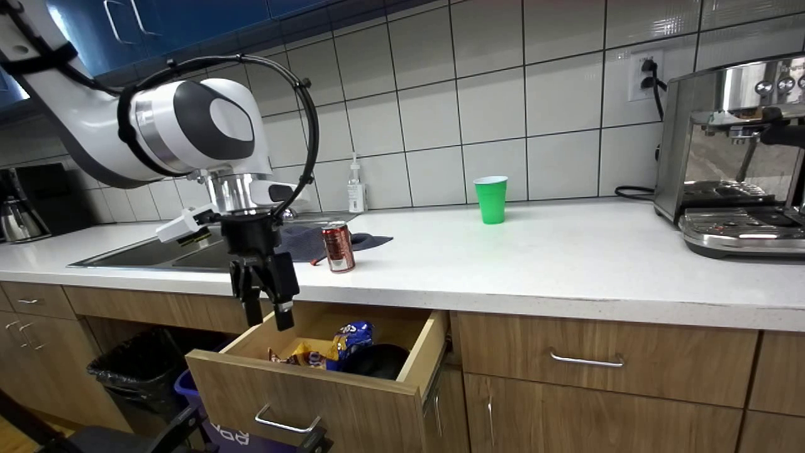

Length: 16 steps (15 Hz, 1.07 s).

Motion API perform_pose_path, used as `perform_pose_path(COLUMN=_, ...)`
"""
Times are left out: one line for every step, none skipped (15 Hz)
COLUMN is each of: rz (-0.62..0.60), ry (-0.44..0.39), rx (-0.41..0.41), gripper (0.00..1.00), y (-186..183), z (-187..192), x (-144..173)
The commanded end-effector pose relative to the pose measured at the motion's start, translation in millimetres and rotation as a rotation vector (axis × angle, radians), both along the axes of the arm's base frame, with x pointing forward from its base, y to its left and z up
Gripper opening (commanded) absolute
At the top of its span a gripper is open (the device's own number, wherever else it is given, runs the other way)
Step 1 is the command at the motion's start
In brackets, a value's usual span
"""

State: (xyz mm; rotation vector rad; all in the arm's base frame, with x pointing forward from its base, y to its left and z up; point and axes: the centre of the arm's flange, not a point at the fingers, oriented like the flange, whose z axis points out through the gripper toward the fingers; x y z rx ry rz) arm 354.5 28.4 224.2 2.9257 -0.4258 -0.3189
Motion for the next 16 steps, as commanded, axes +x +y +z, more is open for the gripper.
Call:
perform_pose_path(rz=0.019, ry=0.061, rx=0.010, gripper=1.00, y=-13.4, z=-1.4, x=-18.6)
perform_pose_path(rz=0.021, ry=0.076, rx=0.009, gripper=1.00, y=-14.5, z=-4.0, x=-20.1)
perform_pose_path(rz=0.024, ry=0.092, rx=0.008, gripper=1.00, y=-15.0, z=-6.5, x=-21.8)
perform_pose_path(rz=0.028, ry=0.108, rx=0.005, gripper=1.00, y=-15.2, z=-9.0, x=-23.6)
perform_pose_path(rz=0.031, ry=0.123, rx=0.005, gripper=1.00, y=-15.4, z=-11.5, x=-25.2)
perform_pose_path(rz=0.036, ry=0.140, rx=0.003, gripper=1.00, y=-15.3, z=-14.9, x=-27.0)
perform_pose_path(rz=0.040, ry=0.155, rx=0.001, gripper=1.00, y=-15.5, z=-17.7, x=-28.6)
perform_pose_path(rz=0.043, ry=0.168, rx=-0.003, gripper=1.00, y=-15.4, z=-21.2, x=-30.2)
perform_pose_path(rz=0.047, ry=0.176, rx=-0.009, gripper=1.00, y=-15.5, z=-23.9, x=-31.4)
perform_pose_path(rz=0.050, ry=0.180, rx=-0.015, gripper=1.00, y=-15.5, z=-26.7, x=-32.5)
perform_pose_path(rz=0.052, ry=0.186, rx=-0.016, gripper=1.00, y=-15.5, z=-29.2, x=-33.4)
perform_pose_path(rz=0.053, ry=0.190, rx=-0.020, gripper=1.00, y=-15.7, z=-32.4, x=-34.5)
perform_pose_path(rz=0.054, ry=0.197, rx=-0.020, gripper=1.00, y=-15.6, z=-34.7, x=-35.7)
perform_pose_path(rz=0.055, ry=0.202, rx=-0.021, gripper=1.00, y=-15.2, z=-37.4, x=-37.2)
perform_pose_path(rz=0.057, ry=0.205, rx=-0.022, gripper=1.00, y=-14.7, z=-39.9, x=-38.7)
perform_pose_path(rz=0.056, ry=0.212, rx=-0.020, gripper=1.00, y=-14.2, z=-41.8, x=-39.7)
